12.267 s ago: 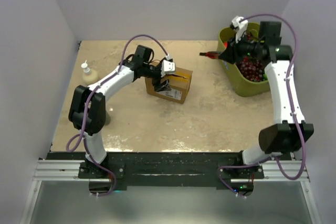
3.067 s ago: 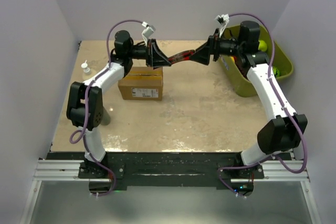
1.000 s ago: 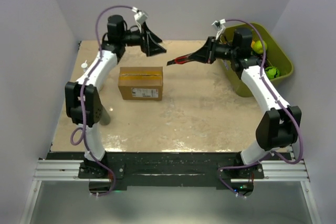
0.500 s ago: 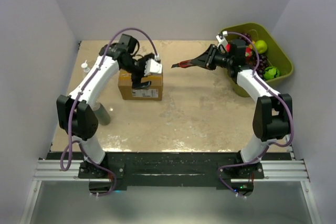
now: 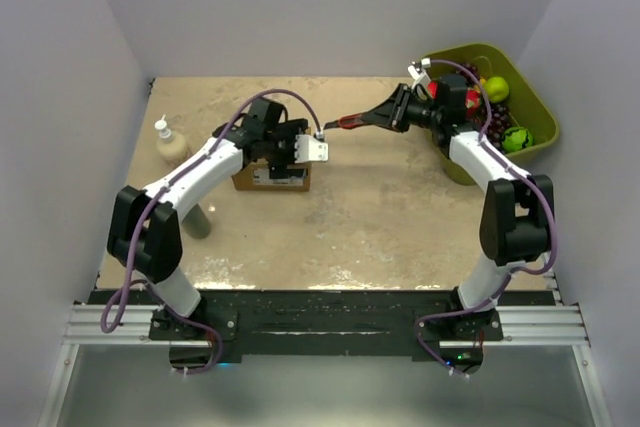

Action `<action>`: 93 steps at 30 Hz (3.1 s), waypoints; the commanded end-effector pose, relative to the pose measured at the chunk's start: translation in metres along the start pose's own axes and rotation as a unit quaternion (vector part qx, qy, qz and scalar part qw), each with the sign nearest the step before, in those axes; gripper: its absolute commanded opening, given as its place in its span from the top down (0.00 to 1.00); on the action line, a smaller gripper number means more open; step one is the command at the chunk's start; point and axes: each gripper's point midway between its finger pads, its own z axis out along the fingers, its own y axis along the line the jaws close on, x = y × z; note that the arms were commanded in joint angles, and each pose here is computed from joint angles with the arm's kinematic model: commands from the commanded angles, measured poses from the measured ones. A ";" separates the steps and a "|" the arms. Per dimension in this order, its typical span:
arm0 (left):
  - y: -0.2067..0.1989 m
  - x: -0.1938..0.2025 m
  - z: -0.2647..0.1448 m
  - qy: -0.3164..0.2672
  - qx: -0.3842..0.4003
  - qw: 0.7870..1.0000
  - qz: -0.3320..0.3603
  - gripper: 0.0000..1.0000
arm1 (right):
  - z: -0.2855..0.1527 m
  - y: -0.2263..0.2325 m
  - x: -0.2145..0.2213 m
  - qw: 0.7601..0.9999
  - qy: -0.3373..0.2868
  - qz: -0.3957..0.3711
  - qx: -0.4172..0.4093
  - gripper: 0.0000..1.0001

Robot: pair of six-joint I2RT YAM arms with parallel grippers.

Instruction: Unpack the express box

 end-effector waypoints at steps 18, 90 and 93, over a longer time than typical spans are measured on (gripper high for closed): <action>0.125 -0.049 -0.043 -0.149 -0.044 0.912 -0.381 0.03 | 0.018 -0.008 -0.012 0.998 -0.023 0.043 -0.048 1.00; 0.064 0.000 0.027 -0.153 0.103 0.845 -0.503 0.16 | 0.043 -0.032 -0.001 0.985 -0.026 0.157 -0.062 1.00; 0.064 -0.001 0.027 -0.153 0.104 0.845 -0.502 0.16 | 0.042 -0.035 -0.002 0.985 -0.031 0.159 -0.054 1.00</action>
